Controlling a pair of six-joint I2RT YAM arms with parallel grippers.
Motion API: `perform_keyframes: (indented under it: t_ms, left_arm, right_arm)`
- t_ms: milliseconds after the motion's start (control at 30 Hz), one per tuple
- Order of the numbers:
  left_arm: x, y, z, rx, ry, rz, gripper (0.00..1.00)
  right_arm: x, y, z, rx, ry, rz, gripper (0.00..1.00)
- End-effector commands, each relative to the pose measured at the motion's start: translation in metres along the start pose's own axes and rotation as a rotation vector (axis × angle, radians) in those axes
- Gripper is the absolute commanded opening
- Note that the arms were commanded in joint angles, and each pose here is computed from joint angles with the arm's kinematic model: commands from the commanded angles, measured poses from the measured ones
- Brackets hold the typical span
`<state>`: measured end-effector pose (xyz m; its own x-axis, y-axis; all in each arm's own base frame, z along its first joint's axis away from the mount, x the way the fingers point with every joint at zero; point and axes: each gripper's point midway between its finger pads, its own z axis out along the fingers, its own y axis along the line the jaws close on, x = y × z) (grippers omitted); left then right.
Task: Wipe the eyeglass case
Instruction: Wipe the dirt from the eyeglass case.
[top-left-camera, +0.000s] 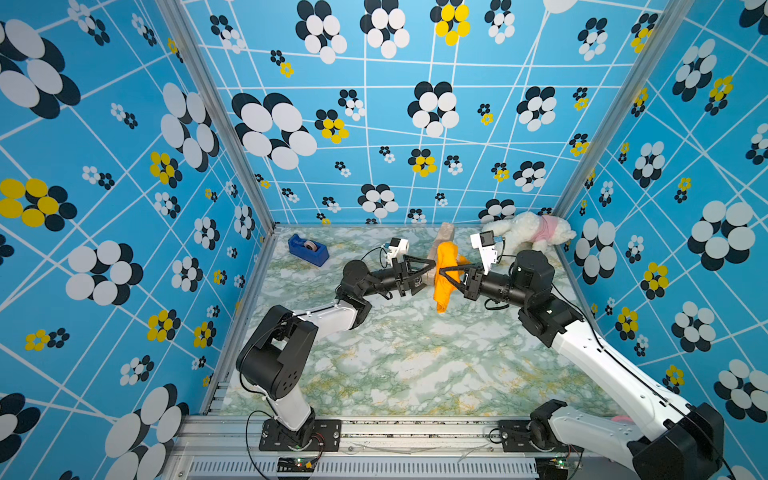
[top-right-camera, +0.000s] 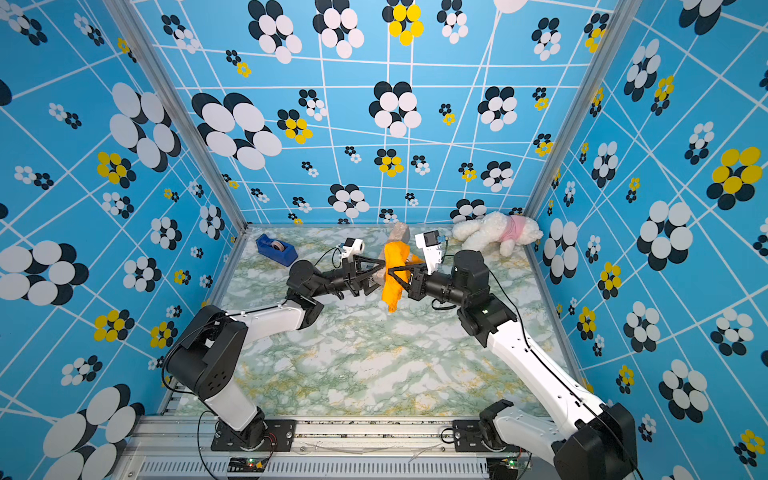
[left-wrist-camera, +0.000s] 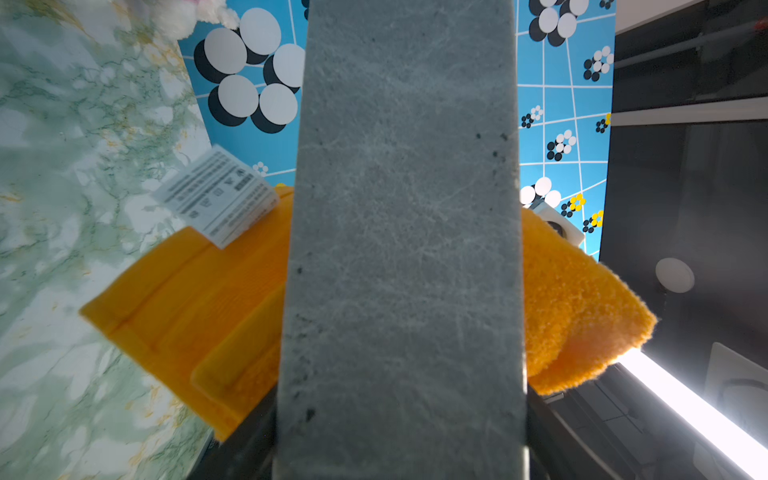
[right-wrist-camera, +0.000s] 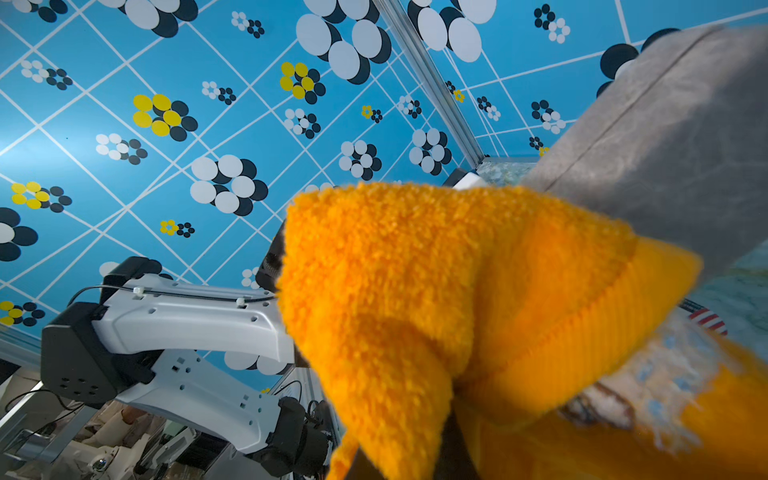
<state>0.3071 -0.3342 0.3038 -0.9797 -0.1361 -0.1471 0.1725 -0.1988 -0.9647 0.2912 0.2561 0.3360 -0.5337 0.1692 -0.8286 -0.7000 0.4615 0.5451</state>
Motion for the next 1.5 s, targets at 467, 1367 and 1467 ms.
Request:
perform_keyframes:
  t_ms: [467,1367,1467]
  left_arm:
    - [0.058,-0.039,0.013,0.104,0.206,0.103,0.00]
    - [0.062,-0.048,0.013,0.110,0.235,0.092,0.00]
    - [0.062,-0.050,0.013,0.111,0.242,0.100,0.00]
  right_arm:
    - [-0.048,-0.033,-0.020,0.100,-0.063,-0.083,0.00]
    - [-0.070,-0.018,-0.018,0.042,-0.016,-0.186,0.00]
    - [-0.049,-0.022,-0.022,0.037,0.009,-0.152,0.00]
